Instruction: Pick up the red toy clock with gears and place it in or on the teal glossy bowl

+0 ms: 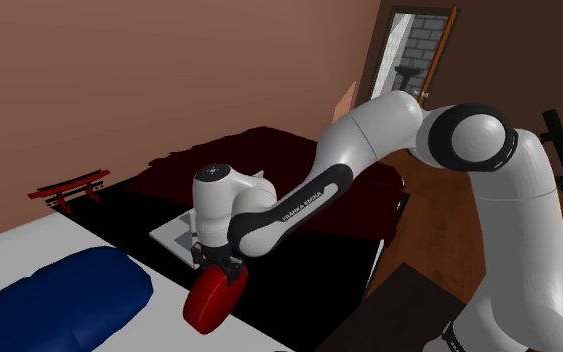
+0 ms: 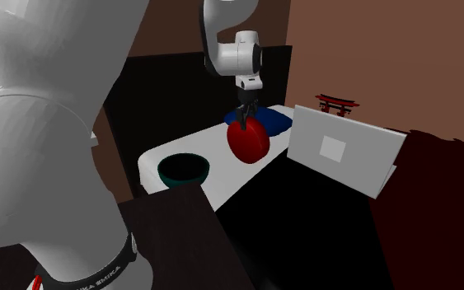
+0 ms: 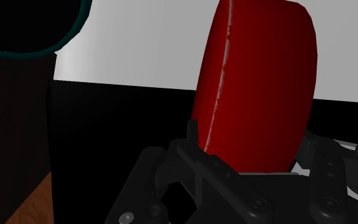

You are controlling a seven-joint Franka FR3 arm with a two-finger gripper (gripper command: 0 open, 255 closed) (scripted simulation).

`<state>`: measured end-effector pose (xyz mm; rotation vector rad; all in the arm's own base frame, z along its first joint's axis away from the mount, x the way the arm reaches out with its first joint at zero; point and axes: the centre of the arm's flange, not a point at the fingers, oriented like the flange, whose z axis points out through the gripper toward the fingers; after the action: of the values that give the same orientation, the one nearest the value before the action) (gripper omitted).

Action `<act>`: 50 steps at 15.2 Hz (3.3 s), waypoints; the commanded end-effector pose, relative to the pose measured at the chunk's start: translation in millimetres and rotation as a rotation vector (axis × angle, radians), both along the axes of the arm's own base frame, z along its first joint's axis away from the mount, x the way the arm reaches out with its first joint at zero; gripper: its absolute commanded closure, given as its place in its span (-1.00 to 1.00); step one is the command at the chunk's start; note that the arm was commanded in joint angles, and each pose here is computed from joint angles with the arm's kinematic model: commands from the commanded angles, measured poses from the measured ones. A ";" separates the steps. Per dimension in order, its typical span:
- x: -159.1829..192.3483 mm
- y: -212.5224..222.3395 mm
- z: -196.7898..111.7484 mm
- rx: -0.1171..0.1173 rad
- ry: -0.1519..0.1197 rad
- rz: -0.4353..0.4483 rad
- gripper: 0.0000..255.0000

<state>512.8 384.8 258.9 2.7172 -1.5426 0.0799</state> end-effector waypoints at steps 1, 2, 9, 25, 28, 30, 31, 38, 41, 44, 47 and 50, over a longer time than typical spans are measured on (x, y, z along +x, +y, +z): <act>-1.2 0.6 12.0 0.001 -0.002 0.000 1.00; -1.2 0.6 17.3 0.001 -0.002 0.000 1.00; -1.2 0.6 54.3 0.001 -0.002 0.000 1.00; -14.0 0.4 135.3 0.001 -0.002 0.000 1.00; -52.3 -0.3 145.2 0.001 -0.002 0.000 1.00; -77.8 -0.7 151.8 0.001 -0.002 0.000 1.00; -90.6 -0.9 155.1 0.001 -0.002 0.000 1.00; -180.0 -2.4 178.3 0.001 -0.002 0.000 1.00; -218.4 -3.1 188.2 0.001 -0.002 0.000 1.00; -256.7 -3.7 198.1 0.001 -0.002 0.000 1.00; -294.6 -4.3 207.9 0.001 -0.002 0.000 1.00; -294.6 -4.3 192.1 0.001 -0.002 0.000 1.00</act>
<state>220.0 379.9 454.3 2.7173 -1.5414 0.0811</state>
